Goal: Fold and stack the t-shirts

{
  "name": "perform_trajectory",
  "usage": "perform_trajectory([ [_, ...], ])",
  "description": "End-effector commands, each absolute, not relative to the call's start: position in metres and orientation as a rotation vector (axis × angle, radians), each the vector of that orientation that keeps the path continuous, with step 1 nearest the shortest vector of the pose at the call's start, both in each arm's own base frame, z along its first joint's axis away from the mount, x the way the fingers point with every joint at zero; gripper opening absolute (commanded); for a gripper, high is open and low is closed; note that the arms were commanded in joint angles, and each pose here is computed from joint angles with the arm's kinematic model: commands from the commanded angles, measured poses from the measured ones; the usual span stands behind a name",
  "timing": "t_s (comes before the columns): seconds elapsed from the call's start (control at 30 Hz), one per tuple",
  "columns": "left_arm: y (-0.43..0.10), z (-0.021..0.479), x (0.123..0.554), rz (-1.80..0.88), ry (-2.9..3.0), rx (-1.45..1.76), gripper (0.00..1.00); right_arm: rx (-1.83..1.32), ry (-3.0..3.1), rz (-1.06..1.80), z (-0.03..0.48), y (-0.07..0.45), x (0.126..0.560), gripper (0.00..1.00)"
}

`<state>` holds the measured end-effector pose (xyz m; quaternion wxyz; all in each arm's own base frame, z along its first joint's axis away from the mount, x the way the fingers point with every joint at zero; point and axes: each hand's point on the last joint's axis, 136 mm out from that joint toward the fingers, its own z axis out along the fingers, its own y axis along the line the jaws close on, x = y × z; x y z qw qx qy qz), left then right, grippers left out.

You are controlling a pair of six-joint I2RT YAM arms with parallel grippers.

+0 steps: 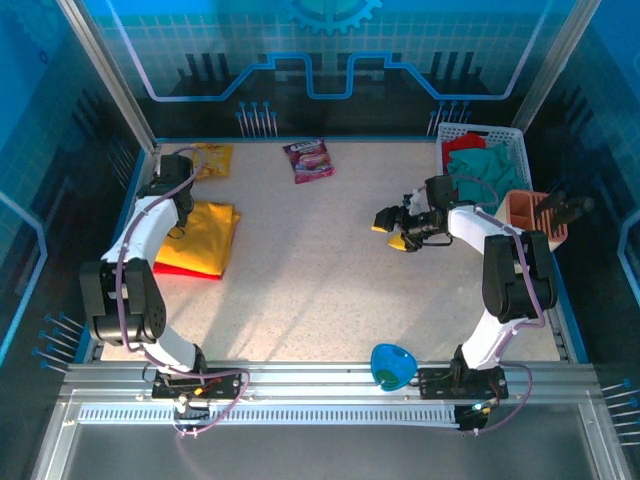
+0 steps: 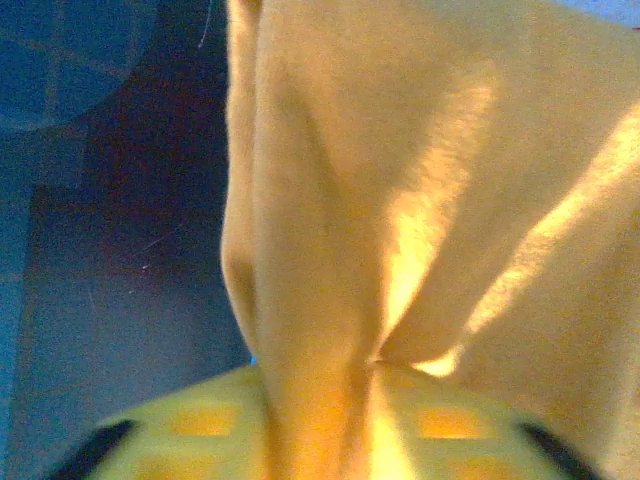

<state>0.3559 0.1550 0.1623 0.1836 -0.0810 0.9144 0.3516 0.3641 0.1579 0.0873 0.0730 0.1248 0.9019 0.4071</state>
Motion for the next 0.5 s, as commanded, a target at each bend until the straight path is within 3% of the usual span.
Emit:
perform_trajectory([
  [0.0,0.168,0.160,0.355,1.061,2.552,-0.290,0.92,0.327,2.705,1.256,0.092,0.164,0.358,0.76],
  [0.03,0.167,0.159,0.355,1.060,2.553,-0.298,0.99,0.325,2.706,1.256,0.092,0.164,0.358,0.76],
  [0.27,0.157,0.162,0.356,0.941,2.563,-0.380,0.99,0.317,2.700,1.241,0.094,0.163,0.359,0.77],
  [0.47,0.111,0.166,0.363,0.781,2.548,-0.324,0.99,0.279,2.685,1.172,0.099,0.159,0.363,0.79],
])
